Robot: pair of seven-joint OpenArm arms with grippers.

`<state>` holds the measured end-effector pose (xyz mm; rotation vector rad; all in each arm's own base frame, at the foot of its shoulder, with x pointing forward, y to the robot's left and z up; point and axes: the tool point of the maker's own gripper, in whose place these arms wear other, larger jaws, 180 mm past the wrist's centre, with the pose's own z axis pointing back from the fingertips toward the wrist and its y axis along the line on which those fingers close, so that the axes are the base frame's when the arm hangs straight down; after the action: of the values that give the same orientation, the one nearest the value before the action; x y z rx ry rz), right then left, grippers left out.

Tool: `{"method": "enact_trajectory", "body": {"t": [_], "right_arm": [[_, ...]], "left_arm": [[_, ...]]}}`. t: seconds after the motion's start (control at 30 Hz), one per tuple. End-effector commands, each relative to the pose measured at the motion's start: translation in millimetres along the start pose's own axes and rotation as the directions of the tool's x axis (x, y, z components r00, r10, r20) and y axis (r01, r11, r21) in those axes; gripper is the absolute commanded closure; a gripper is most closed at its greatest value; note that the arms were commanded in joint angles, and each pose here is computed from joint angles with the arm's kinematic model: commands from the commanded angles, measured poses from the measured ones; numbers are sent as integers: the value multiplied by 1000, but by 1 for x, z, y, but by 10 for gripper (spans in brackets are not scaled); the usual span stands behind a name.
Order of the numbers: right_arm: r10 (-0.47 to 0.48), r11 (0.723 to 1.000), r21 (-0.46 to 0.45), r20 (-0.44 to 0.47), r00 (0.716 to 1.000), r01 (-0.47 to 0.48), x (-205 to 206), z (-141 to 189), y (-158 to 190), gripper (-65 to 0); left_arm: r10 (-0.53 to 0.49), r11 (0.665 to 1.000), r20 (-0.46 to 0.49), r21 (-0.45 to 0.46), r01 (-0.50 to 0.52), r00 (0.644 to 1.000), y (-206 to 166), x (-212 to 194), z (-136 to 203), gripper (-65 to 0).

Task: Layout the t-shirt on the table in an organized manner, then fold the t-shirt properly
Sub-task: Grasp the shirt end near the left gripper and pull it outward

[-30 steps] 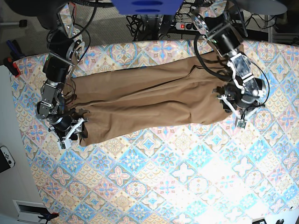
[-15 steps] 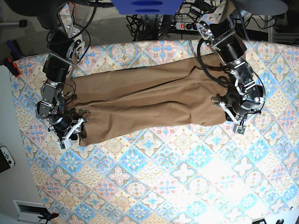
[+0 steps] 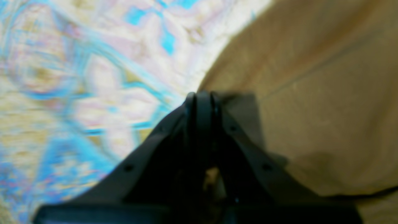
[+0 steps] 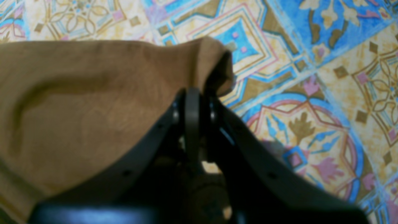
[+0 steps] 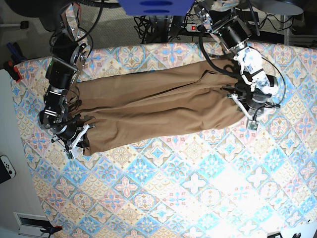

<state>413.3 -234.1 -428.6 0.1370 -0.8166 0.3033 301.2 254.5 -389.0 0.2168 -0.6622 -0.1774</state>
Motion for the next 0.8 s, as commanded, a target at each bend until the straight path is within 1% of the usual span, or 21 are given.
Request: {"method": "enact_trajectory", "body": {"t": [0.0,0.2,0.33,0.4,0.47,0.57,0.77], "right_arm": [[33,999,-38,-66,997,-35,-7,4,-13,0],[32,999,-37,-64,997,-34,-7,4,-12,0],[31,999,-38,-63,998,-33,-7,4,-12,0],[15,999,-46,-57,998,-17,-7,5,-16,0],[-17,998,-62,-45,999,14,-9,8,-22,0],[-50,996,-78,-32,998,47,-10,12,-28,0],[-64,995,-85,-26,998,62,-11,13,-31,0]], "left_arm": [[-16,1000,62,28,14,998,5,19,9,0],[-61,993,106,107,49,993,18,22,41,0],[-94,989,125,128,78,988,17,26,53,0],[-115,986,133,135,97,984,15,27,59,0],[-151,983,128,125,135,980,6,25,63,0],[-197,978,109,86,188,974,-10,15,62,0],[-332,943,36,-2,332,943,-36,-22,63,0]]}}
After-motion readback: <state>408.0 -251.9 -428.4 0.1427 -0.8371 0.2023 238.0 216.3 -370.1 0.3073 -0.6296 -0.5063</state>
